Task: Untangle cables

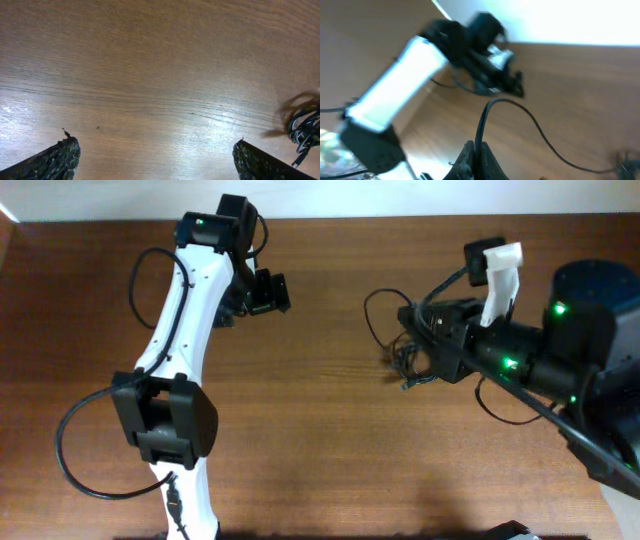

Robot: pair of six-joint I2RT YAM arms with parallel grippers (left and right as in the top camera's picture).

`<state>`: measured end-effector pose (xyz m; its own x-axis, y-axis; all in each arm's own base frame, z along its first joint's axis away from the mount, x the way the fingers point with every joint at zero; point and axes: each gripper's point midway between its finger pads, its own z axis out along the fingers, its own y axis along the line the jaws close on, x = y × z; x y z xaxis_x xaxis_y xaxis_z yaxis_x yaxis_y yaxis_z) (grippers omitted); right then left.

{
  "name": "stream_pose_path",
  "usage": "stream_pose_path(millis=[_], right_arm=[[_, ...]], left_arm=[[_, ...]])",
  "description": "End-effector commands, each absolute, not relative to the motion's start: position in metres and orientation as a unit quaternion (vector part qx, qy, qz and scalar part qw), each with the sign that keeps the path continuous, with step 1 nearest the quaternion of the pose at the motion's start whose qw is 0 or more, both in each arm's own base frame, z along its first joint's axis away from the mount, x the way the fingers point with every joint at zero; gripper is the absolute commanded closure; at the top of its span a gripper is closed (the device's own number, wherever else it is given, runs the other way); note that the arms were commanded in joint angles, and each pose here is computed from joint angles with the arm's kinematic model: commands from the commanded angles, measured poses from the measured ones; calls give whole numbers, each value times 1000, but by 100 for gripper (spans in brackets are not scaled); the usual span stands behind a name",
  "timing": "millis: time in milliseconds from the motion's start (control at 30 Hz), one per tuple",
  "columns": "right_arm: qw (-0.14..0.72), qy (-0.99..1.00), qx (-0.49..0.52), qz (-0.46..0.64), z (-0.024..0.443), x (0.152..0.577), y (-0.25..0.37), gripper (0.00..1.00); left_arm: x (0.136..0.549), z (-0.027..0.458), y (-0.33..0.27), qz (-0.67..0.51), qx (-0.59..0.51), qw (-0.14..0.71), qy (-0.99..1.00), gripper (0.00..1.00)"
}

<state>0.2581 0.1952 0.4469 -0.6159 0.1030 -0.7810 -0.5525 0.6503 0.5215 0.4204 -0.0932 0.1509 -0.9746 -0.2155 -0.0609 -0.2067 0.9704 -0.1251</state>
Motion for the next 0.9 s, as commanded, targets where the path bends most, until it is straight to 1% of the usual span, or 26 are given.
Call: stream_pose_path(millis=[0,100,167,433,567,600,667,733,867], right_arm=[[426,744,-216,467,484,227,215,96],[437,707,-251,496,503,218,223,96],[437,701,-241,509,510,219,223,96],[432,698,-227,524,516,220,225,96],[430,699,-227,525,515,221,225,96],[430,699,-227,525,515,221,225,96],[425,703,-225,524,511,225,227,96],[416,711,-221,523,505,229,229,96],[387,732,-208,520,487,241,234,96]], left_arm=[[419,153,-95,-54,-96,40,993,1],[419,153,-95,-55,-96,40,993,1],[419,153,-95,-54,-96,40,993,1],[419,153,-96,-55,-95,40,993,1],[416,153,-106,-62,-85,36,994,1],[414,154,-114,-75,-63,34,995,1],[409,158,-142,-132,22,29,991,1],[406,160,-156,-153,43,28,987,1],[402,160,-173,-156,63,31,985,1]])
